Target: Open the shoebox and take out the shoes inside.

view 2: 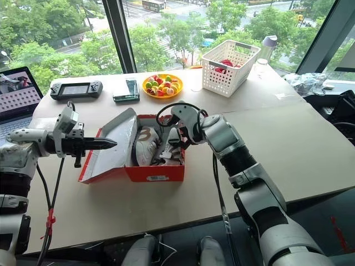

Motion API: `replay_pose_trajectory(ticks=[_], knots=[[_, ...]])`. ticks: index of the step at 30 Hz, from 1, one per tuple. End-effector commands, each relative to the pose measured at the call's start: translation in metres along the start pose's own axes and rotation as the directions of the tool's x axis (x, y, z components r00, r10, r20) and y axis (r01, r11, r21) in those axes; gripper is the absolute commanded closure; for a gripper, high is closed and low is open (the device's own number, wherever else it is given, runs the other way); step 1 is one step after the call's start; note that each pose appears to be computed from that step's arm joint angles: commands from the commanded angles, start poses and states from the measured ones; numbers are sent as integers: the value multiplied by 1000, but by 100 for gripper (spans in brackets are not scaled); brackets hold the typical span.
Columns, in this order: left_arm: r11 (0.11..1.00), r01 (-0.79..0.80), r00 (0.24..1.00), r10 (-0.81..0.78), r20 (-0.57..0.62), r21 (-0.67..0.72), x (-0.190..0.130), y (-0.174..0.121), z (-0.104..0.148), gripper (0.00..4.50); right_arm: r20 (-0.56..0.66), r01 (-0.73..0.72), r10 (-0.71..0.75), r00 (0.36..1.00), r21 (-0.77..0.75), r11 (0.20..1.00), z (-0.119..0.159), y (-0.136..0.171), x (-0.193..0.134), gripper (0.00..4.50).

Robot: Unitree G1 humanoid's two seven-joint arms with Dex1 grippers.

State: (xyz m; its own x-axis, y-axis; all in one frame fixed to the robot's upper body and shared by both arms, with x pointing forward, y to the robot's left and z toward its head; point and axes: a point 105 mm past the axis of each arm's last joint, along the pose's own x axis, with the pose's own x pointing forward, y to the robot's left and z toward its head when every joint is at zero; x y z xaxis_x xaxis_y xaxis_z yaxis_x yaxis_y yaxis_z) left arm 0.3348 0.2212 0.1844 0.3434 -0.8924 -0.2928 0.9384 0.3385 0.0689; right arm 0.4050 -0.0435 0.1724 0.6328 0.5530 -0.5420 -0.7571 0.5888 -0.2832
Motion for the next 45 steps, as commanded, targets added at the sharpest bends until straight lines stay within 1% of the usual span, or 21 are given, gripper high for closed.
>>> replay_pose_trajectory(ticks=[1,6,8,10,13,16,21,27,29,31,33,36,38,43,45], knots=[[999,-25,999,24,33,35,-8,0,12,450,95,80,-70,993,-101,992,35,-9,-22,2],[999,-30,999,28,33,34,-8,0,12,450,129,70,-51,990,-148,986,48,3,-28,2],[999,-34,999,33,33,34,-9,-1,12,450,139,34,-12,990,-154,987,53,14,-28,2],[999,-40,999,38,34,34,-10,-1,12,450,132,-8,27,991,-138,990,51,23,-26,2],[999,-44,998,43,35,32,-12,-2,12,450,105,-40,53,993,-126,991,42,32,-18,2],[999,-46,998,45,35,28,-12,-4,10,450,58,-77,82,995,-88,993,26,37,-6,2],[998,-50,998,49,37,26,-11,-5,11,450,8,-58,58,998,-69,996,5,27,5,2],[998,-58,998,57,39,26,-11,-4,11,450,-3,-44,44,999,-50,998,-1,19,6,2],[998,-58,998,57,40,29,-10,-4,11,450,-19,-48,47,999,-51,998,-6,20,6,2],[998,-54,998,52,42,29,-8,-5,12,450,-56,-58,54,997,-75,996,-17,21,6,2],[998,-53,998,52,45,27,-7,-4,12,450,-72,-78,71,995,-90,993,-23,22,1,2],[998,-52,998,51,46,24,-6,-5,11,450,-61,-75,68,996,-114,991,-17,15,-17,2],[998,-52,998,51,44,22,-6,-5,10,450,-43,-78,72,996,-133,988,-7,15,-29,2],[998,-52,998,52,41,21,-5,-5,8,450,-1,-169,170,985,-143,975,14,40,-48,2],[998,-51,998,50,42,21,-4,-5,8,450,-19,-148,147,989,-136,980,9,36,-44,2]])
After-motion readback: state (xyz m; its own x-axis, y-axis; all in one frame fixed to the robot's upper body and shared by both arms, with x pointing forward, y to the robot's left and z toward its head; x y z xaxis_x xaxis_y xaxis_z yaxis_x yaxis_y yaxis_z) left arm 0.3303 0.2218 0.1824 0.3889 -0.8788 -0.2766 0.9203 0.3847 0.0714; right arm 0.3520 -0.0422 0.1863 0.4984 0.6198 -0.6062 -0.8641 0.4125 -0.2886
